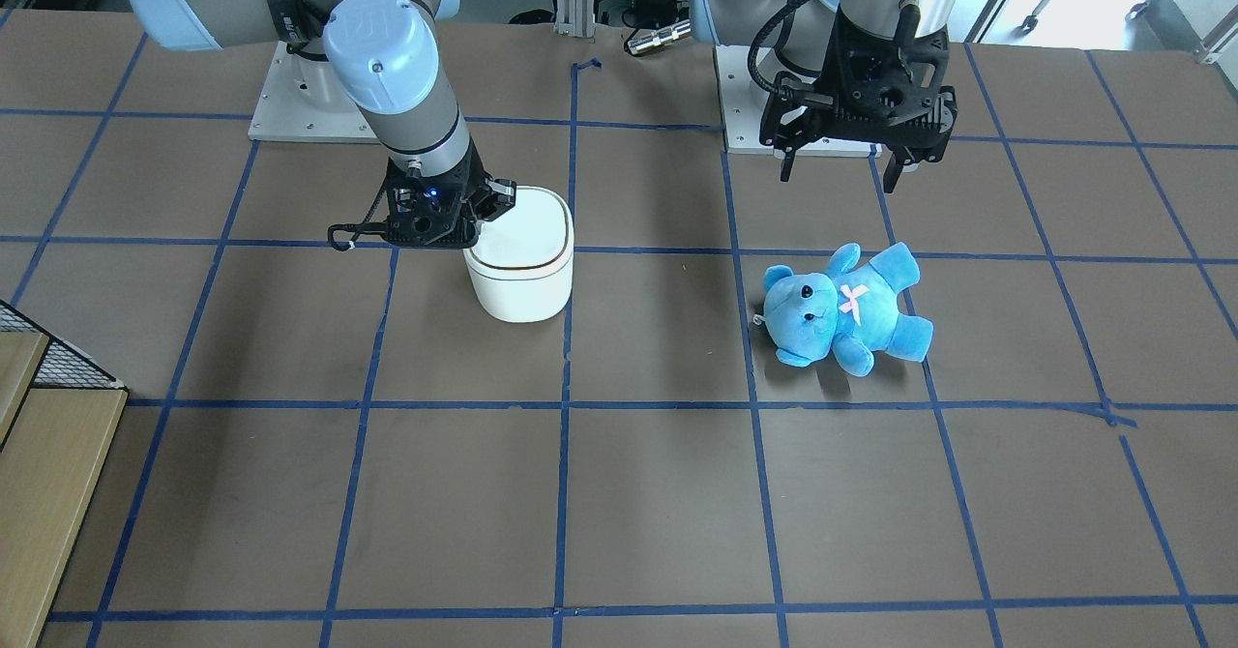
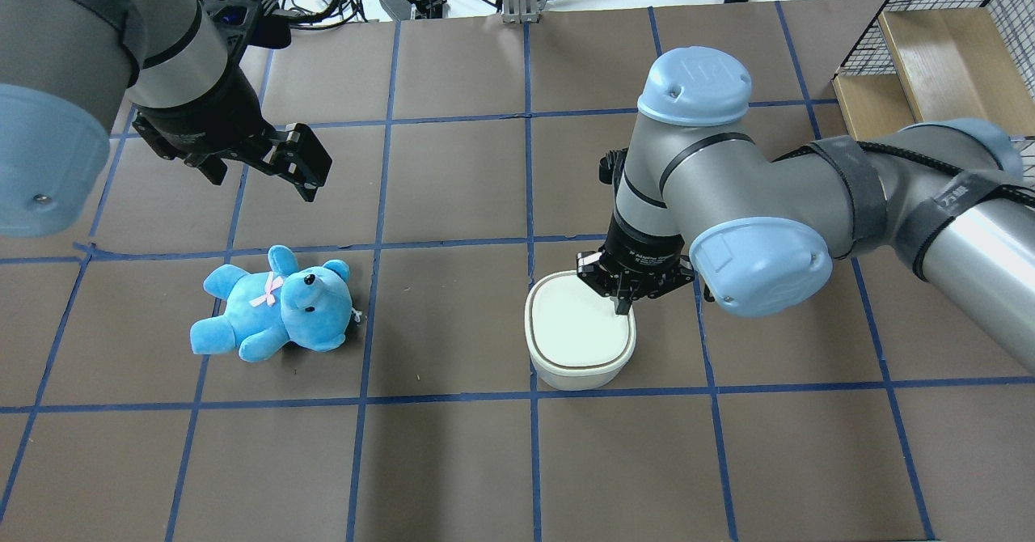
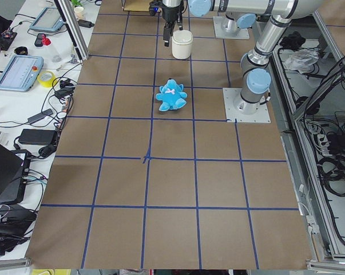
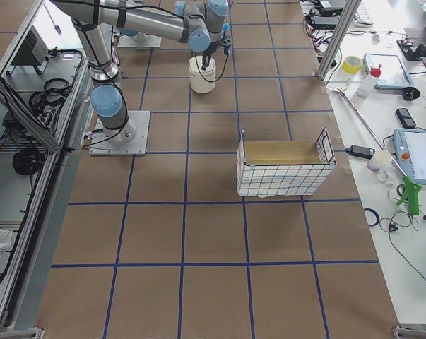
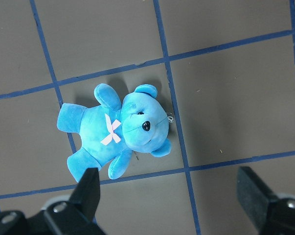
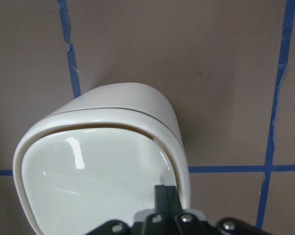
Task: Open trash can with right arm
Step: 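Press down on the lid's near edge with the right gripper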
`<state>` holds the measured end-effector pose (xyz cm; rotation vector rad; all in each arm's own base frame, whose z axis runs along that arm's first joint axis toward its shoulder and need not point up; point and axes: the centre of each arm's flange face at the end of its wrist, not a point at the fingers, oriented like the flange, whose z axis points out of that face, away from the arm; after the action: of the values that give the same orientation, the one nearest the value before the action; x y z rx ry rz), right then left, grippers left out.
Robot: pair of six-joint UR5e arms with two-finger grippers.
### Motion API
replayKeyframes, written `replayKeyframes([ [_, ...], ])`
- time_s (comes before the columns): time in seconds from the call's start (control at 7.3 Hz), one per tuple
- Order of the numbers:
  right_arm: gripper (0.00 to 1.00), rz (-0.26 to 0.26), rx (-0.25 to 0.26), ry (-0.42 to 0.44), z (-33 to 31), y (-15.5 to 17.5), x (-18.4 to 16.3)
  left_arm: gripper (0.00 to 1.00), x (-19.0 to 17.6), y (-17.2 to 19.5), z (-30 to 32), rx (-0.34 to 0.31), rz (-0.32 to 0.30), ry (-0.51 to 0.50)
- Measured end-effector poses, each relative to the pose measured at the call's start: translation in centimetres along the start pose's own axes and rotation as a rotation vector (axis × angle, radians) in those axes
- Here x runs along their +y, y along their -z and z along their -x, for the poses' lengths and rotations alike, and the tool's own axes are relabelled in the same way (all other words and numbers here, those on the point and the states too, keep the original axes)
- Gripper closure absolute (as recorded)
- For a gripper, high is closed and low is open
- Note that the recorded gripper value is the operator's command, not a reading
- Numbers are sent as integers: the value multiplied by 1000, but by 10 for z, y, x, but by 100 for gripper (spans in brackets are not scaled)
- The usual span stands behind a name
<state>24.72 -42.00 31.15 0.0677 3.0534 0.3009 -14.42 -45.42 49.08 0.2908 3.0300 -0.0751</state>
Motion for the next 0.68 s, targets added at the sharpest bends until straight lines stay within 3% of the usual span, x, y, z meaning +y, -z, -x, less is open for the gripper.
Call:
replayKeyframes([
  [0.68,100,6,-15,0,2,-5,0,0,0,0,0,0,0,0],
])
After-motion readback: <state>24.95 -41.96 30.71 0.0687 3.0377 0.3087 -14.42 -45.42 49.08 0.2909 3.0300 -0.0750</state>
